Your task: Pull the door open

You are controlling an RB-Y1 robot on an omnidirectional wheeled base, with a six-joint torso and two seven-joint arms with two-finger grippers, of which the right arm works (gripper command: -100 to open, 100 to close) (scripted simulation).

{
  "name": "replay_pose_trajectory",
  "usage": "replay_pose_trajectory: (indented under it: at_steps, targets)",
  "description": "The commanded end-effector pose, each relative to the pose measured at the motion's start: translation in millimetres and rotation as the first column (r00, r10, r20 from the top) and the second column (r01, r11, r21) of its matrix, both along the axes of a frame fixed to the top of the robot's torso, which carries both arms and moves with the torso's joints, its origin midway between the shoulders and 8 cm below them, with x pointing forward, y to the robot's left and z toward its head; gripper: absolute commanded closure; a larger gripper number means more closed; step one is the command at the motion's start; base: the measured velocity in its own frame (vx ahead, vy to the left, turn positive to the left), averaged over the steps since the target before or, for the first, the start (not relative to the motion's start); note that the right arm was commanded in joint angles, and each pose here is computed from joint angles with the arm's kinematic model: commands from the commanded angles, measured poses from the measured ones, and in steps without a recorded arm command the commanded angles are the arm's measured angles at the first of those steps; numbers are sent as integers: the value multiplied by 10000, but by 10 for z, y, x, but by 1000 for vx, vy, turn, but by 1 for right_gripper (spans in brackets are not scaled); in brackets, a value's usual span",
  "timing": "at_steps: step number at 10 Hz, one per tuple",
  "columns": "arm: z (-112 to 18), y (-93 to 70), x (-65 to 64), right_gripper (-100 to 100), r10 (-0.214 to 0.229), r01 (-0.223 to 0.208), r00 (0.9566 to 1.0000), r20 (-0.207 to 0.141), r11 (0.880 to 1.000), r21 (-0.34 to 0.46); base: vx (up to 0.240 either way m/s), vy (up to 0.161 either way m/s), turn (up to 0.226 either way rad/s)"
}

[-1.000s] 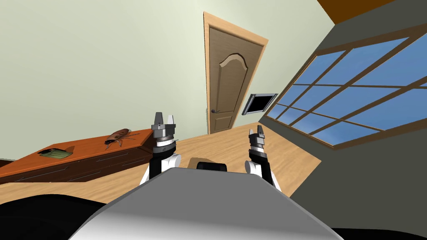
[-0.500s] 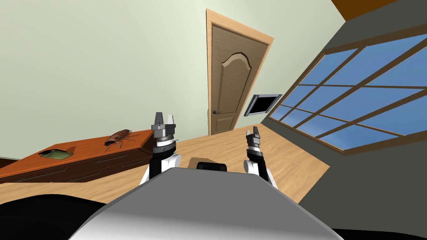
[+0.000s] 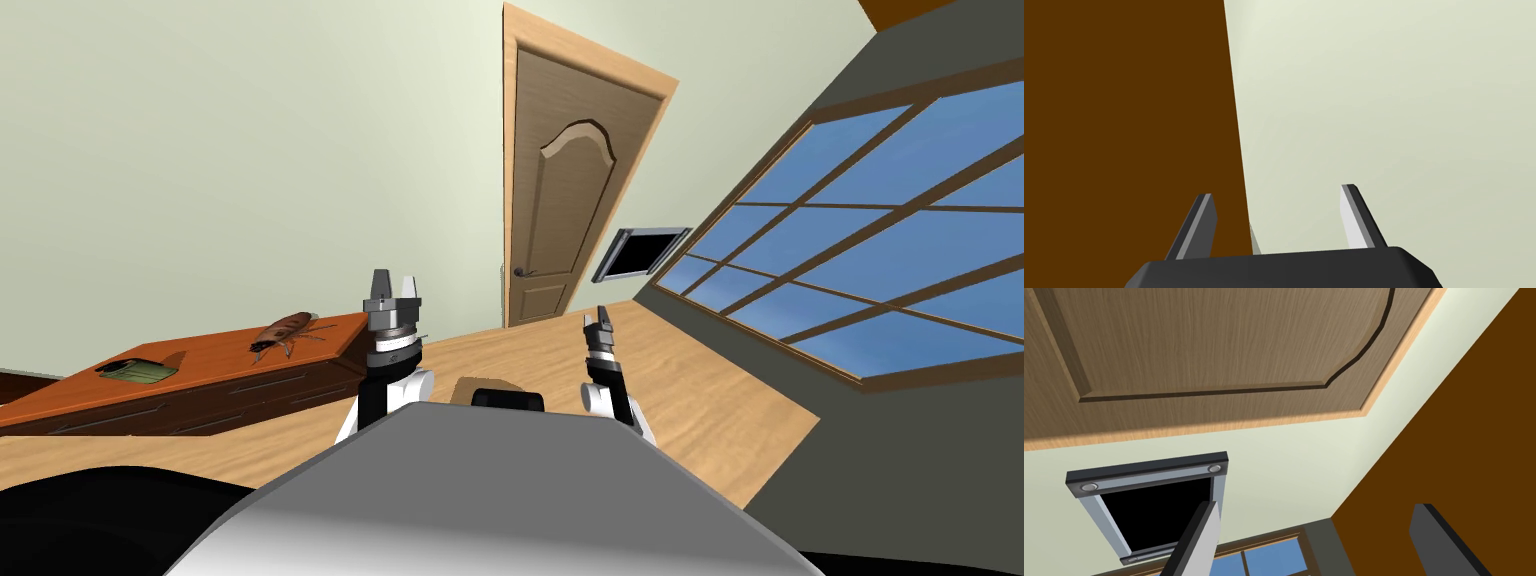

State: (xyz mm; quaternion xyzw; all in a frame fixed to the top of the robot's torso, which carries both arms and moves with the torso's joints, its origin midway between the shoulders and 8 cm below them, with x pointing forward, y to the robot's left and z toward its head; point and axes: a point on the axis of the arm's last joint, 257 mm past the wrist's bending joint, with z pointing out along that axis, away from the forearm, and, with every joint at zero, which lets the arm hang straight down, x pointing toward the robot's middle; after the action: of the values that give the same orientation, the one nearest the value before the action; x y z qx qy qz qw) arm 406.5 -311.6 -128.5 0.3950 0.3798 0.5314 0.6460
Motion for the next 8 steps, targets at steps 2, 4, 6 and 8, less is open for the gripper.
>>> replay_pose_trajectory:
  at_steps: [2, 4, 6, 8]
  targets:
    - [-198, 23, 109, -100, 266, -266, 9992, -287, 9996, 9, 99, 30, 54]
    - [-355, 41, 180, -100, 465, -465, 9976, -517, 9989, 12, 103, 30, 63]
    - [-513, 57, 247, -100, 662, -663, 9950, -752, 9978, 14, 105, 33, 65]
    - [-651, 71, 311, -100, 860, -863, 9917, -954, 9963, 11, 93, 30, 54]
